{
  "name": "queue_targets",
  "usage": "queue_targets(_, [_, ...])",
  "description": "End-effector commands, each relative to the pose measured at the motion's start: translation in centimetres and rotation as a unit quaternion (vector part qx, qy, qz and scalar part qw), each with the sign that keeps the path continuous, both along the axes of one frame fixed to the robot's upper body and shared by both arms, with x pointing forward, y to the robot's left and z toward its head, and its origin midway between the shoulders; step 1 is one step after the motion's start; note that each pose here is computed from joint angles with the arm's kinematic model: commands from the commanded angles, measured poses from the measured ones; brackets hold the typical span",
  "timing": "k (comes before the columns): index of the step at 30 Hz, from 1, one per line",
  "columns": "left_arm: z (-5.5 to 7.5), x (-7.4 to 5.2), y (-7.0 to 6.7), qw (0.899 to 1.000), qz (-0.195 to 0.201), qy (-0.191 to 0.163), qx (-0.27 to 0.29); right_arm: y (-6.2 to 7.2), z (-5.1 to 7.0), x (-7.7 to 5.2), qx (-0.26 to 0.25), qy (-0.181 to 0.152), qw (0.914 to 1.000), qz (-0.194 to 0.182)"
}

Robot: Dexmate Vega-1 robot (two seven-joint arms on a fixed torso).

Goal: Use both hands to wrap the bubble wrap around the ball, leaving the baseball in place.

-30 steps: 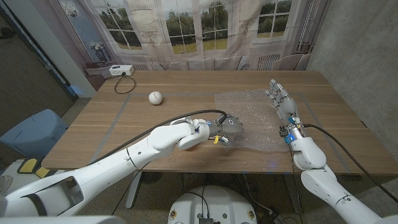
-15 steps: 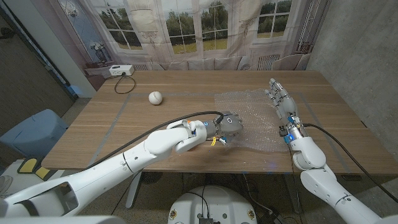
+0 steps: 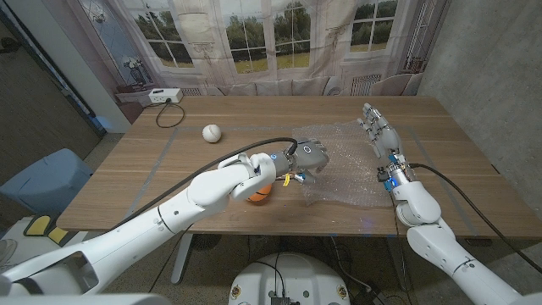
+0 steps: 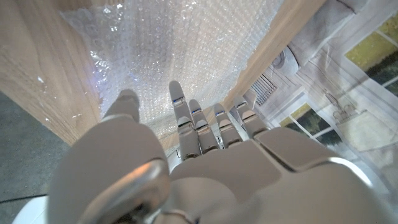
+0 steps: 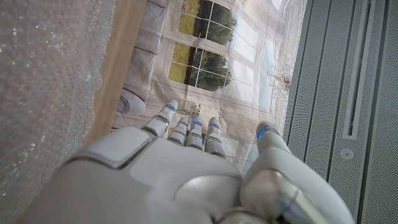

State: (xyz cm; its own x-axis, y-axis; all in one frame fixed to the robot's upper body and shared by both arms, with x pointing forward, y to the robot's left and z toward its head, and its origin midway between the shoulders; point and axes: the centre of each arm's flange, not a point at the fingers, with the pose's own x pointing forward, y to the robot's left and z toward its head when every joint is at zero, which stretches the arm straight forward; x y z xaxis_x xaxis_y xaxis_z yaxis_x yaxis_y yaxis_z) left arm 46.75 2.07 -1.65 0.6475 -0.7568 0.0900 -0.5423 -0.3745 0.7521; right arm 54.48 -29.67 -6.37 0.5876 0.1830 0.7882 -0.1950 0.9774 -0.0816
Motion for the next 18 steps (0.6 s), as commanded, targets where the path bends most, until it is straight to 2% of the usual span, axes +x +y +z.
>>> queue_targets(1, [0.9, 1.5, -0.7, 0.99, 0.017, 0.133, 0.032, -0.2, 0.3, 0.2, 0.001, 0.003, 1.0, -0.007])
queue_targets(5, [0.5, 2.0, -1.2, 0.989, 0.026, 0.138, 0.053, -0.5, -0.1, 0.4, 0.006, 0.007, 0.9999, -0.007])
queue_targets(11, [-0.5, 2.3, -2.0, 0.988, 0.034, 0.122, 0.086, -0.9, -0.6, 0.3, 0.013, 0.009, 0.9999, -0.007])
queue_targets(18, [-1.4, 2.1, -2.7, 0.992, 0.022, 0.064, 0.109, -1.5, -1.4, 0.1, 0.022, 0.01, 0.9997, -0.008])
